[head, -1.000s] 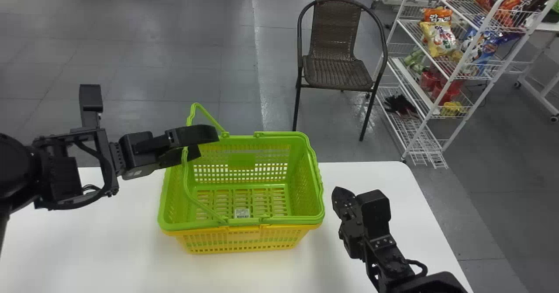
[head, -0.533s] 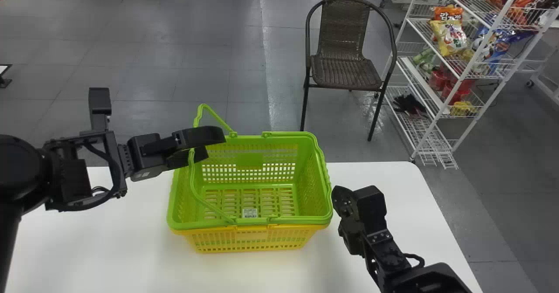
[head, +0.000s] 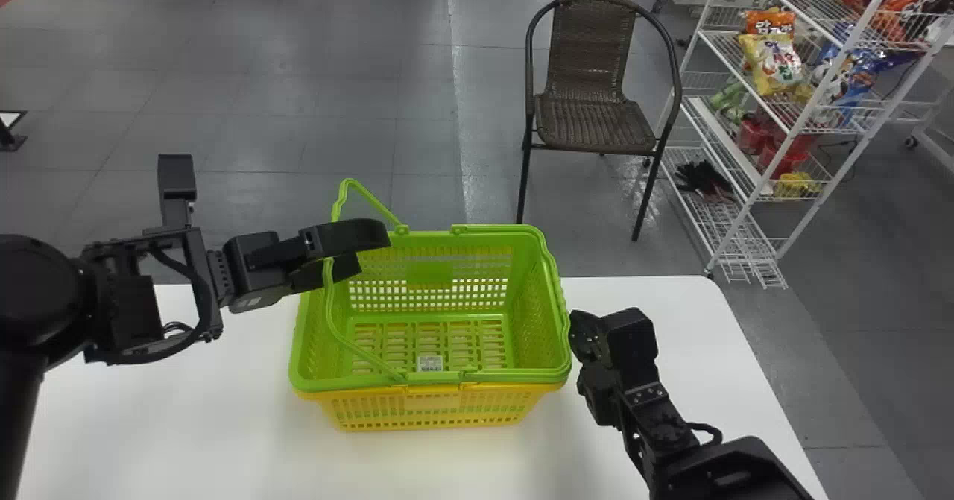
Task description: Grasp handle with right gripper to insert into left gripper then lift and swing left to center
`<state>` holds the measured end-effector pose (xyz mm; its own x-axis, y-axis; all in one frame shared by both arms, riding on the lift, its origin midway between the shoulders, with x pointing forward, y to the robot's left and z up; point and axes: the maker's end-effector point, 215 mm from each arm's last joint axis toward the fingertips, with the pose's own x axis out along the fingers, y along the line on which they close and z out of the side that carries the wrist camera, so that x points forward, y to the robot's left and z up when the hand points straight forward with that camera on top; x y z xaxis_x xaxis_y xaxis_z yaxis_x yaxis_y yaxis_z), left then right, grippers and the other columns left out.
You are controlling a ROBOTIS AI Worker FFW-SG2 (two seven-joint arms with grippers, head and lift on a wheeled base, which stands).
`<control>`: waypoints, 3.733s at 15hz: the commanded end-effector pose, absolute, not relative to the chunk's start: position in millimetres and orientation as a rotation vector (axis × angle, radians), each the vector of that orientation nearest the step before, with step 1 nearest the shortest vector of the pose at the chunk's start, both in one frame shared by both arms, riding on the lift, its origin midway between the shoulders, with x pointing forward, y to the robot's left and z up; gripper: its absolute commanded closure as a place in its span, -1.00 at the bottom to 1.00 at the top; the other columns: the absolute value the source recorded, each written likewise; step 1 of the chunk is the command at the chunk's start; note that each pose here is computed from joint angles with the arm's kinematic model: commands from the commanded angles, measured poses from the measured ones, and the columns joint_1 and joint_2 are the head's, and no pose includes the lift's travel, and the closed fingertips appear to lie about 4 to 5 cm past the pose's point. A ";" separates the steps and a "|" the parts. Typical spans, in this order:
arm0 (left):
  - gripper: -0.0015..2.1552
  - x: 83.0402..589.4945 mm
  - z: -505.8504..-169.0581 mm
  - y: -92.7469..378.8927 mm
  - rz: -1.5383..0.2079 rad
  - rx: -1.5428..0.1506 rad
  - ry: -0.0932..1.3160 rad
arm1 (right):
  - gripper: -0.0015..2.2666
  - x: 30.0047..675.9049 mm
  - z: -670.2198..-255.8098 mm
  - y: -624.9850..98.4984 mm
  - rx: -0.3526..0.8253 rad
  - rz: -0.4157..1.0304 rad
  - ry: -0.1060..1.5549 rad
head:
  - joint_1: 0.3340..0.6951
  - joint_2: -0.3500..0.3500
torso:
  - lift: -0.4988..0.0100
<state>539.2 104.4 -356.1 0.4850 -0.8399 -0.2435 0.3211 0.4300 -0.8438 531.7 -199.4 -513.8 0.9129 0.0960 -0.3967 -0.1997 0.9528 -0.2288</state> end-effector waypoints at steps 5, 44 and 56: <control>-0.93 536.3 -354.0 101.3 -0.826 -0.837 0.739 | 0.88 534.6 -506.7 -192.0 -0.256 0.164 0.376 | 1.00 -0.27 | 0.96; -0.93 560.3 -335.9 24.1 -0.947 -0.726 0.741 | 0.88 536.1 -436.2 -89.9 -0.227 0.281 0.277 | 1.00 -0.21 | 0.96; -0.93 560.0 -337.6 20.3 -0.950 -0.735 0.744 | 0.88 534.5 -442.0 -40.2 -0.277 0.354 0.288 | 1.00 -0.08 | 0.96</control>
